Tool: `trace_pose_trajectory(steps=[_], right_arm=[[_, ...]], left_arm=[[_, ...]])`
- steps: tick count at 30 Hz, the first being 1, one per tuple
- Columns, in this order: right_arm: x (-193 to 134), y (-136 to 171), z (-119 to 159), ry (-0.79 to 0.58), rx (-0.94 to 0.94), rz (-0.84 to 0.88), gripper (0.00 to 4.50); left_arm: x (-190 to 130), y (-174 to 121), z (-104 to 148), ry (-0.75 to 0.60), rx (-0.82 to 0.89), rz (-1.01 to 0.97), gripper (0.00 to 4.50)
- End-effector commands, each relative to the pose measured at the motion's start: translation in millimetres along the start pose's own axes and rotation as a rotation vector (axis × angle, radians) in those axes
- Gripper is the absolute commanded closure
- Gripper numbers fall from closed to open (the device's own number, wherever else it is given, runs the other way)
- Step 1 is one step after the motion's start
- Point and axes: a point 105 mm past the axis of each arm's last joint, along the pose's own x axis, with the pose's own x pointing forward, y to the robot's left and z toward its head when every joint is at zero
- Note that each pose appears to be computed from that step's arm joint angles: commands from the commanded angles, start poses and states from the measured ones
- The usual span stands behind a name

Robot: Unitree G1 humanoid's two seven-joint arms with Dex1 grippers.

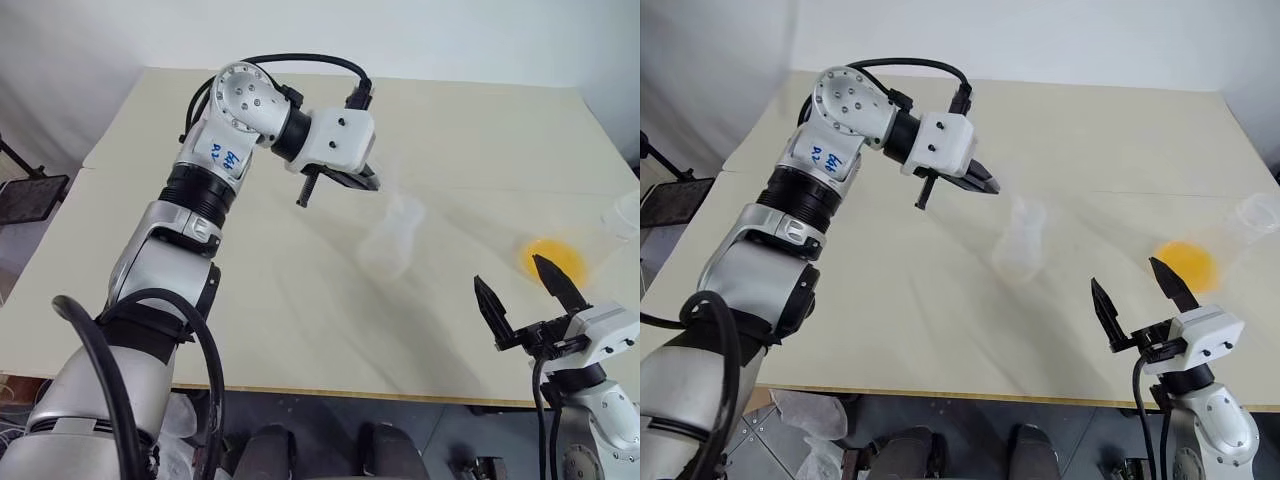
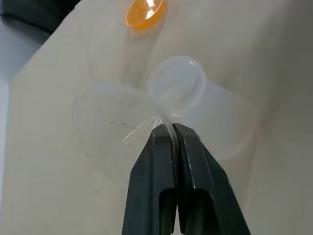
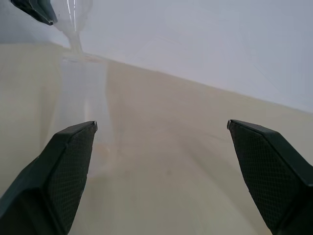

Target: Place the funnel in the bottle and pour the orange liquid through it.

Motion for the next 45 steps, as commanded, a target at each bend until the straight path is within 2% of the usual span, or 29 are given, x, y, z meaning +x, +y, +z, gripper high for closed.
trace_pose_trajectory(steps=[1,3,6,10,17,18,21,25,28,29,31,33,37,39,42,45], right_arm=[[0.6,2.7,13.5,-0.051,-0.023,-0.003,0.00],[0.9,3.4,12.7,-0.048,-0.021,-0.001,0.00],[1.4,4.1,12.0,-0.044,-0.017,0.001,0.00],[1.5,4.4,9.3,-0.027,-0.018,0.003,0.00],[1.1,0.3,9.6,-0.023,-0.026,0.000,0.00],[1.2,-1.1,11.1,-0.025,-0.034,-0.006,0.00],[0.4,-8.0,16.3,-0.036,-0.050,-0.036,0.00],[-12.9,-33.7,26.8,-0.036,-0.073,-0.136,0.00],[-25.0,-47.5,26.6,-0.016,-0.071,-0.195,0.00],[-28.3,-50.9,26.4,-0.009,-0.073,-0.206,0.00],[-42.9,-67.4,24.6,0.026,-0.087,-0.266,0.00],[-56.3,-80.5,21.9,0.065,-0.088,-0.314,0.00],[-65.1,-88.1,12.8,0.129,-0.012,-0.343,0.00],[-61.5,-87.1,8.0,0.178,-0.014,-0.319,0.00],[-51.2,-104.0,8.6,0.189,-0.009,-0.383,0.00],[-35.6,-116.1,11.6,0.191,-0.008,-0.371,0.00]], left_arm=[[4.6,5.4,17.8,-0.031,0.051,-0.036,4.49],[7.4,6.2,20.7,-0.038,0.049,-0.046,4.49],[11.5,9.2,24.2,-0.050,0.045,-0.035,3.79],[14.4,13.0,30.2,-0.101,0.014,-0.009,2.55],[12.0,5.9,23.5,-0.184,-0.109,0.007,0.26],[9.5,3.7,22.1,-0.209,-0.134,0.014,0.04],[-1.7,-5.2,17.4,-0.300,-0.220,0.049,0.04],[-41.9,-41.6,-15.2,-0.397,-0.395,0.219,0.04],[-63.4,-63.6,-18.0,-0.515,-0.443,0.302,0.04],[-65.6,-65.7,-21.8,-0.518,-0.485,0.336,0.04],[-67.1,-87.7,-43.9,-0.467,-0.593,0.416,0.04],[-67.3,-107.6,-54.8,-0.450,-0.682,0.471,0.04],[-64.2,-125.8,-52.3,-0.451,-0.737,0.512,0.04],[-63.0,-131.6,-52.6,-0.440,-0.754,0.533,0.04],[-62.0,-133.4,-48.9,-0.449,-0.756,0.570,0.04],[-59.4,-134.2,-45.6,-0.452,-0.761,0.591,0.04]])
